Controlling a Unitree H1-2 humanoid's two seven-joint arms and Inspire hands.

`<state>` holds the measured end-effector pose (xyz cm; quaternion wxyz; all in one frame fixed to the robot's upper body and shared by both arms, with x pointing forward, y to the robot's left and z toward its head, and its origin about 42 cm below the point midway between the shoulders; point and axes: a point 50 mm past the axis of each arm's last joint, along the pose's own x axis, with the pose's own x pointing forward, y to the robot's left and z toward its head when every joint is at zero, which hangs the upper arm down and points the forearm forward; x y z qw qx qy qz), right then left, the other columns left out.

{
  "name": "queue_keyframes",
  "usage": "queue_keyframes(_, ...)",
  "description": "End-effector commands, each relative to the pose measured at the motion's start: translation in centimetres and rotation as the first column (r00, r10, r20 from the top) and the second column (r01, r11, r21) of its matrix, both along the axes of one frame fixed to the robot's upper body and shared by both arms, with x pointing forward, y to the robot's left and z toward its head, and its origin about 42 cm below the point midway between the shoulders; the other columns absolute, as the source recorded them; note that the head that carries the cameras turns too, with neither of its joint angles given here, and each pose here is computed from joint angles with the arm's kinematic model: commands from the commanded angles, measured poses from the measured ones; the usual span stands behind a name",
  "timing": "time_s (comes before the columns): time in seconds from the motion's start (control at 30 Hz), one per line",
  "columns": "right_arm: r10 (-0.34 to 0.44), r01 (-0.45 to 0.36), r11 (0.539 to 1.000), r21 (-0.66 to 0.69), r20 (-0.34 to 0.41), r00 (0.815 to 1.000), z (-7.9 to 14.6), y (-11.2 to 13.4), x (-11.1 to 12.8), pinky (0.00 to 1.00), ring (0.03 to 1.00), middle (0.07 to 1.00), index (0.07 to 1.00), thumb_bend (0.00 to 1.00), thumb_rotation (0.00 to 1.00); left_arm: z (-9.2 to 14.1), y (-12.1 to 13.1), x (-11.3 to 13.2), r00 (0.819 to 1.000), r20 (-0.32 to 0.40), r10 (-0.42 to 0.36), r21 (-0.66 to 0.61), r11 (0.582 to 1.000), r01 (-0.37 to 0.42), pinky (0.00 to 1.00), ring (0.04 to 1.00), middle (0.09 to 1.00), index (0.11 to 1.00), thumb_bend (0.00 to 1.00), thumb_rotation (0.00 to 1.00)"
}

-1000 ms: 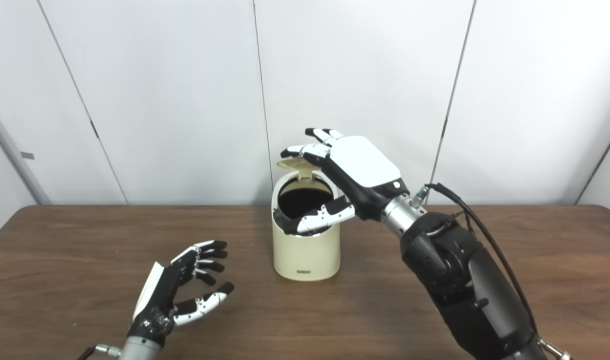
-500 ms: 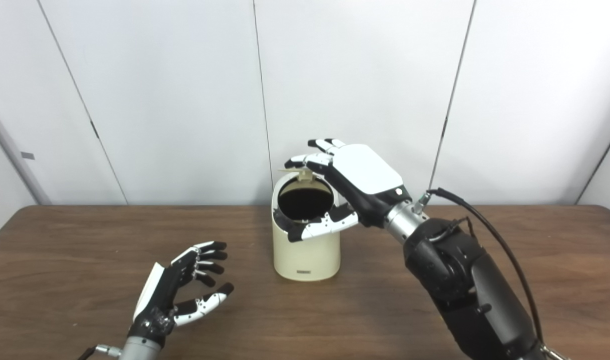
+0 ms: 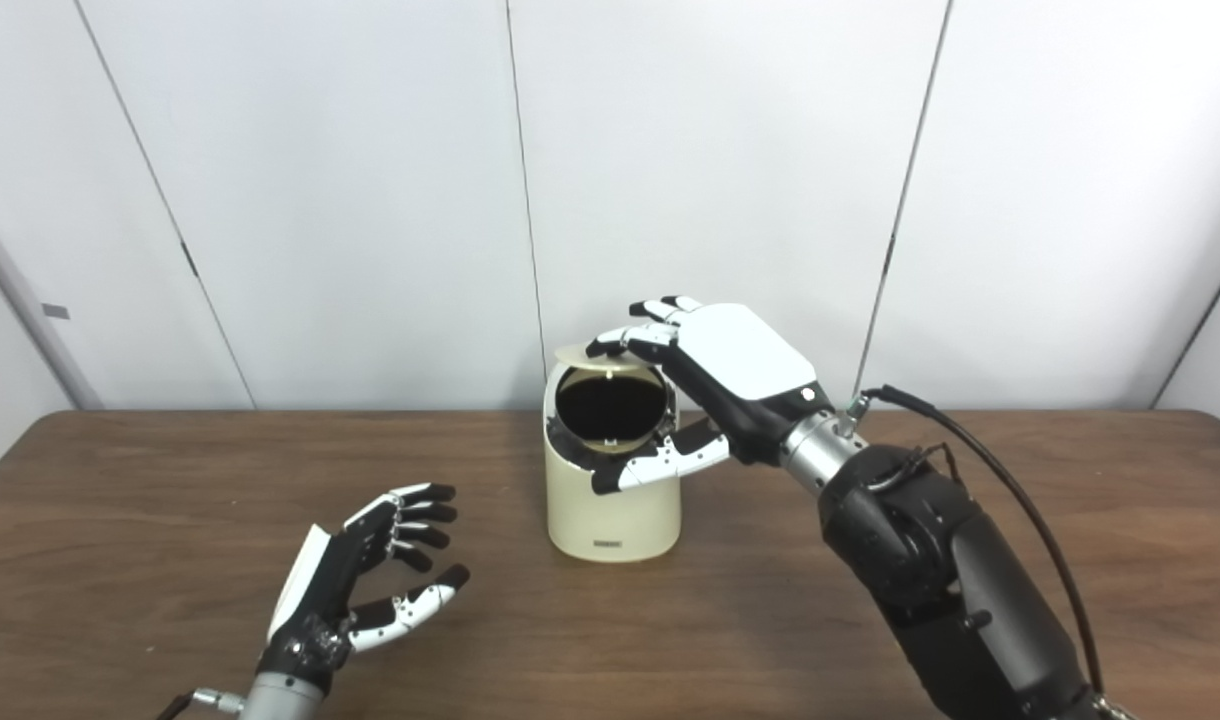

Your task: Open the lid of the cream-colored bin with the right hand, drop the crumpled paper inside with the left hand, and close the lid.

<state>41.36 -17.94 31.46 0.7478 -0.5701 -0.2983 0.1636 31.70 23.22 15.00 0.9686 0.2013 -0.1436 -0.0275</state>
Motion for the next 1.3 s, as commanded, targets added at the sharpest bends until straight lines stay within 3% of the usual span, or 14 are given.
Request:
queue_keyframes(0.0,-0.006,0.005,1.0,0.014,0.055,0.998,1.6,-0.5,0.0,0.99,0.932,0.782,0.785,0.76,0.73,1.6,-0.2,0.3,0.998,0.065,-0.003,0.001,1.0,0.003,0.57,0.654,0.724,0.767,0.55,0.07)
queue_keyframes(0.3,0.011,-0.011,1.0,0.001,0.025,1.0,1.2,-0.5,-0.5,0.97,0.926,0.742,0.74,0.75,0.68,1.7,-0.5,0.2,0.998,0.062,-0.007,-0.008,1.0,0.007,0.54,0.646,0.725,0.769,0.54,0.05)
queue_keyframes(0.57,0.03,-0.028,0.999,-0.032,0.045,0.999,0.5,-0.4,-0.5,0.99,0.883,0.705,0.704,0.76,0.73,1.7,-0.6,0.1,0.998,0.056,-0.008,-0.006,1.0,0.008,0.55,0.648,0.722,0.766,0.54,0.07)
queue_keyframes(1.03,0.044,-0.042,0.996,-0.081,0.012,0.999,-0.5,-0.4,-0.6,0.97,0.871,0.692,0.685,0.75,0.63,1.9,-0.8,0.0,0.998,0.06,-0.003,-0.004,1.0,0.004,0.55,0.647,0.72,0.763,0.54,0.07)
queue_keyframes(1.27,0.059,-0.057,0.991,-0.12,0.011,0.998,-0.9,-0.2,-0.8,0.98,0.869,0.689,0.681,0.76,0.65,1.8,-0.9,-0.1,0.998,0.057,-0.004,-0.007,1.0,0.004,0.54,0.642,0.717,0.763,0.54,0.08)
